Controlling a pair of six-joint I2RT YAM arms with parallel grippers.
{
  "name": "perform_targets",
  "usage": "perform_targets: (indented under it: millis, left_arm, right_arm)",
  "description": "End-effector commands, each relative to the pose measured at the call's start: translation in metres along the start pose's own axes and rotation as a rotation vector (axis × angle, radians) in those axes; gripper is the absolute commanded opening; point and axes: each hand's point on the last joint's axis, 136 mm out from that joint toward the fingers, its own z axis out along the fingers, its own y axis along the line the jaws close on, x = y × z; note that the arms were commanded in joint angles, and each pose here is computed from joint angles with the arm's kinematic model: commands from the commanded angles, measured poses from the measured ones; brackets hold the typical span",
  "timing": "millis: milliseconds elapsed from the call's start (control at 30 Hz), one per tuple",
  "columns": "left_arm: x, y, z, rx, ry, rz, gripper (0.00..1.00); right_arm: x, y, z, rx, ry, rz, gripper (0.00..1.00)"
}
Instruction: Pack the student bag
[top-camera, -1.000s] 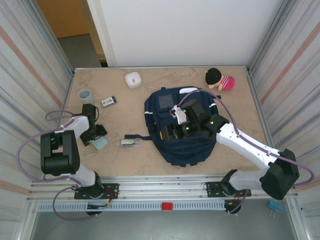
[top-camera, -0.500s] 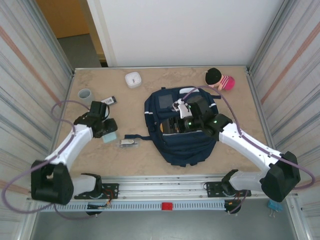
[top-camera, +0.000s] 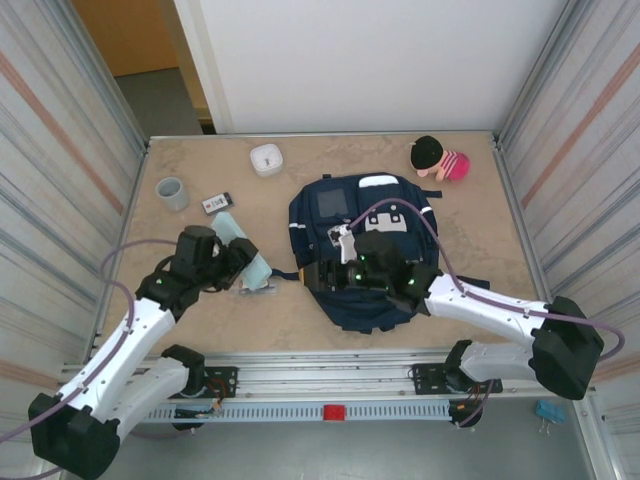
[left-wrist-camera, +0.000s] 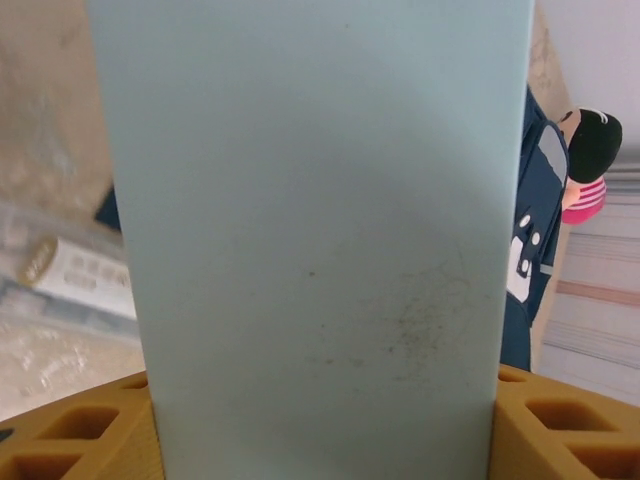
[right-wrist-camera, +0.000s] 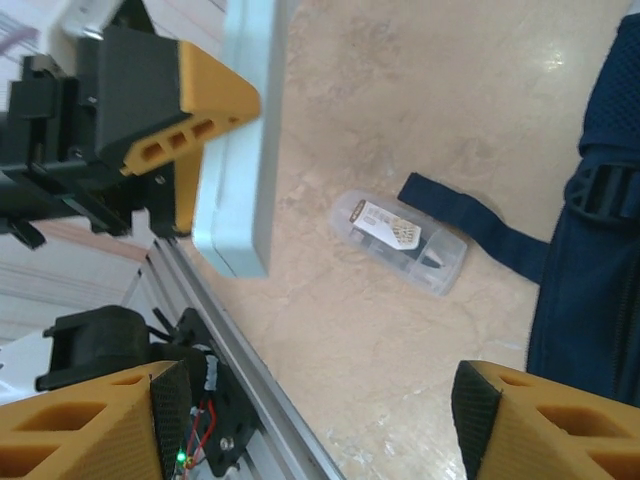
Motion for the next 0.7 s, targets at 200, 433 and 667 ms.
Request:
perform_targets:
  millis: [200,433,667]
  left_arm:
    - [0.017,-0.013,0.004,0.052,0.015,-0.241,0.55]
    - [0.021,-0.028,0.01,0.104,0.057,-0.252,0.54]
    - [0.027,-0.035,0.016,0.131,0.092,-0.259,0.54]
  right_arm:
    - [-0.014,0.034,0.039,-0.033,-0.091,-0.046,0.7]
    - [-0.009,0.038,0.066,-0.021,-0.058,-0.059,0.66]
    - [-0.016,0.041,0.071,-0.029,-0.081,-0.06,0.42]
